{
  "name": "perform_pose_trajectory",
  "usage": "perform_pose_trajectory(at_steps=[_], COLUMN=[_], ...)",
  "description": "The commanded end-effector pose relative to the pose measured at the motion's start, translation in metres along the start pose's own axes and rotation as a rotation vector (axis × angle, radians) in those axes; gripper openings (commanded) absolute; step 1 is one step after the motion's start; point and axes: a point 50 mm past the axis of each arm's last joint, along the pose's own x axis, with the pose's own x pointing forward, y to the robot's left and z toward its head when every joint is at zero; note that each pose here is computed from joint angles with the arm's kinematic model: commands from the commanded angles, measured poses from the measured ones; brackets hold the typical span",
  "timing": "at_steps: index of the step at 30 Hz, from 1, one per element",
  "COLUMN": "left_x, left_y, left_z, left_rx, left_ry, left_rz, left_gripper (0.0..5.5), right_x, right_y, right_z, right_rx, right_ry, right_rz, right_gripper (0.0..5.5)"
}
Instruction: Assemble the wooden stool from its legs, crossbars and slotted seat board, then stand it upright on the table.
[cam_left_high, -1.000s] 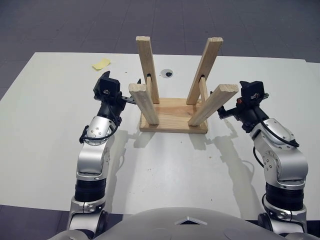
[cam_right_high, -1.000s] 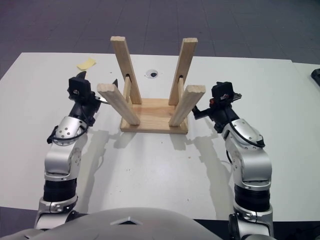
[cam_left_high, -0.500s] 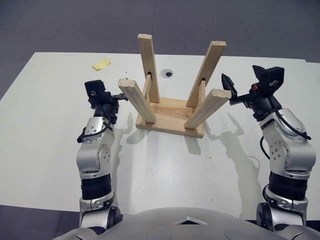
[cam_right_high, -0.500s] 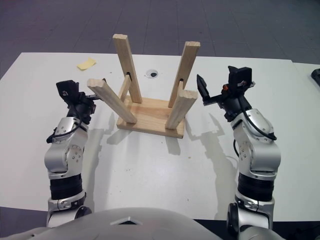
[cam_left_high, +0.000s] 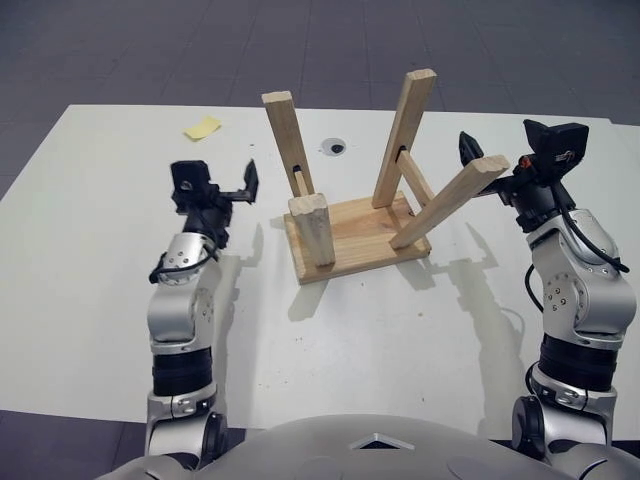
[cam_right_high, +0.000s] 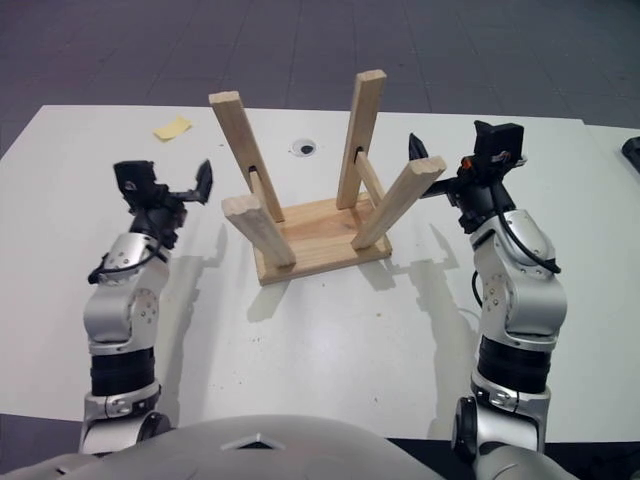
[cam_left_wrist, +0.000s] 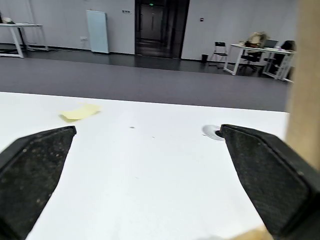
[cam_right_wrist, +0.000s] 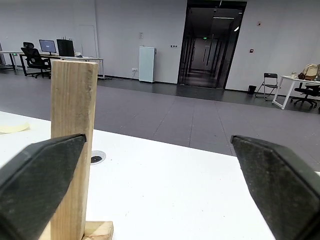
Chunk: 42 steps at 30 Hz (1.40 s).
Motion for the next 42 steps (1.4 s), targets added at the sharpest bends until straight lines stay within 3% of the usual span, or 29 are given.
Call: perform_pose_trajectory(at_steps=[1, 9, 12, 15, 19, 21, 24, 29, 38, 42], left_x=[0.007, 0.007, 0.012, 0.007, -0.032, -0.056, -0.061, -0.062, -0.041, -0.039], left_y=[0.003, -0.003, 0.011, 0.018, 0.044, 0.058, 0.067, 0.041, 0.013, 0.008], left_z=[0.010, 0.010, 0.036, 0.084, 0.110, 0.109, 0.101, 0.090, 0.066, 0.060], left_rx=[0.006, -0.005, -0.052, -0.211, -0.227, -0.185, -0.131, -0.084, -0.183, -0.213], left_ry=[-0.042, -0.053, -0.139, -0.271, -0.231, -0.116, 0.036, 0.160, 0.191, 0.210], left_rz=[0.000, -0.006, 0.008, -0.216, -0.704, -0.908, -0.964, -1.131, -1.131, -1.136], left_gripper=[5.40, 5.40, 5.40, 5.40, 5.40, 5.40, 5.40, 5.40, 5.40, 4.78], right_x=[0.001, 0.001, 0.003, -0.004, -0.036, -0.044, -0.043, -0.046, -0.037, -0.038], right_y=[0.011, 0.013, -0.005, -0.006, -0.009, -0.020, -0.031, -0.023, -0.019, -0.018], right_z=[0.004, 0.011, 0.030, 0.065, 0.081, 0.087, 0.095, 0.085, 0.046, 0.044], right_rx=[0.019, 0.001, 0.110, 0.356, 0.345, 0.329, 0.328, 0.263, 0.239, 0.242], right_ry=[-0.018, -0.041, -0.125, -0.273, -0.219, -0.141, -0.050, 0.127, 0.250, 0.257], right_rz=[0.050, 0.044, -0.004, 0.176, 0.563, 0.676, 0.776, 0.926, 0.925, 0.934], right_gripper=[5.39, 5.39, 5.39, 5.39, 5.39, 5.39, 5.39, 5.39, 5.39, 4.80])
